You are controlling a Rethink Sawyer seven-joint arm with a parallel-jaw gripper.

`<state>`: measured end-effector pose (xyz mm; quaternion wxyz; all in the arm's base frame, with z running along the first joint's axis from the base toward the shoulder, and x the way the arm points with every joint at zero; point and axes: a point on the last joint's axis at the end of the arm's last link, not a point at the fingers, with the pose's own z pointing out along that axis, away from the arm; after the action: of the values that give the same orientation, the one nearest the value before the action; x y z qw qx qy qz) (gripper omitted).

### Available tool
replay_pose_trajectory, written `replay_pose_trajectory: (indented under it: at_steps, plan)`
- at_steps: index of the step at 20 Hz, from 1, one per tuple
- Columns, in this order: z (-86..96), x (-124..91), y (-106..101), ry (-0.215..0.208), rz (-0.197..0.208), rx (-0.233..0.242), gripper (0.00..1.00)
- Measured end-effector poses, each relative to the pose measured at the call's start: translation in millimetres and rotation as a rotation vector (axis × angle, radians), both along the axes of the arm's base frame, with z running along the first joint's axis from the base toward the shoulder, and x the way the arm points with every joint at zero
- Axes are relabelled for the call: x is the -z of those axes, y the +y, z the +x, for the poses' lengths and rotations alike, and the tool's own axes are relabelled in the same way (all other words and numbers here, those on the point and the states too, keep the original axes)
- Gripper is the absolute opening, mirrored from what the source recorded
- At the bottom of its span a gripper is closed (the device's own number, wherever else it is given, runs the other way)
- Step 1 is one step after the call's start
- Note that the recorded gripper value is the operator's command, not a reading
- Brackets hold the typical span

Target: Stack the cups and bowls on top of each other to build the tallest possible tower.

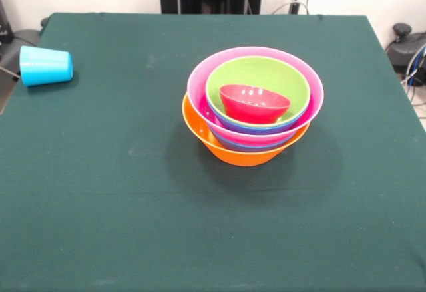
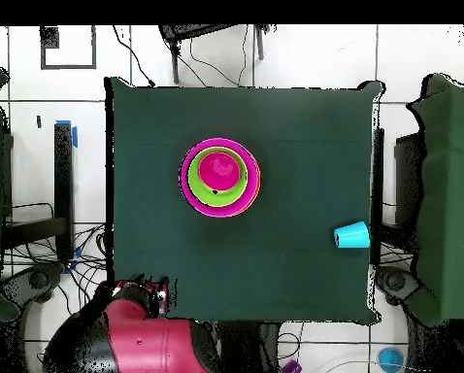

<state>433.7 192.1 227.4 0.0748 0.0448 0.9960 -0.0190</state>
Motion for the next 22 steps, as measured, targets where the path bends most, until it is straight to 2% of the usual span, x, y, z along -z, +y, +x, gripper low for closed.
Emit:
replay_pose_trajectory:
  at_steps: [7, 13, 19, 22]
  plan:
    - [-21.8, 16, 49, -0.038, 0.003, 0.047, 1.00]
    - [-30.8, 27, 92, -0.047, 0.008, 0.141, 1.00]
    - [-13.1, 40, 124, -0.085, 0.006, 0.261, 1.00]
    - [0.8, 47, 133, -0.109, -0.001, 0.300, 1.00]
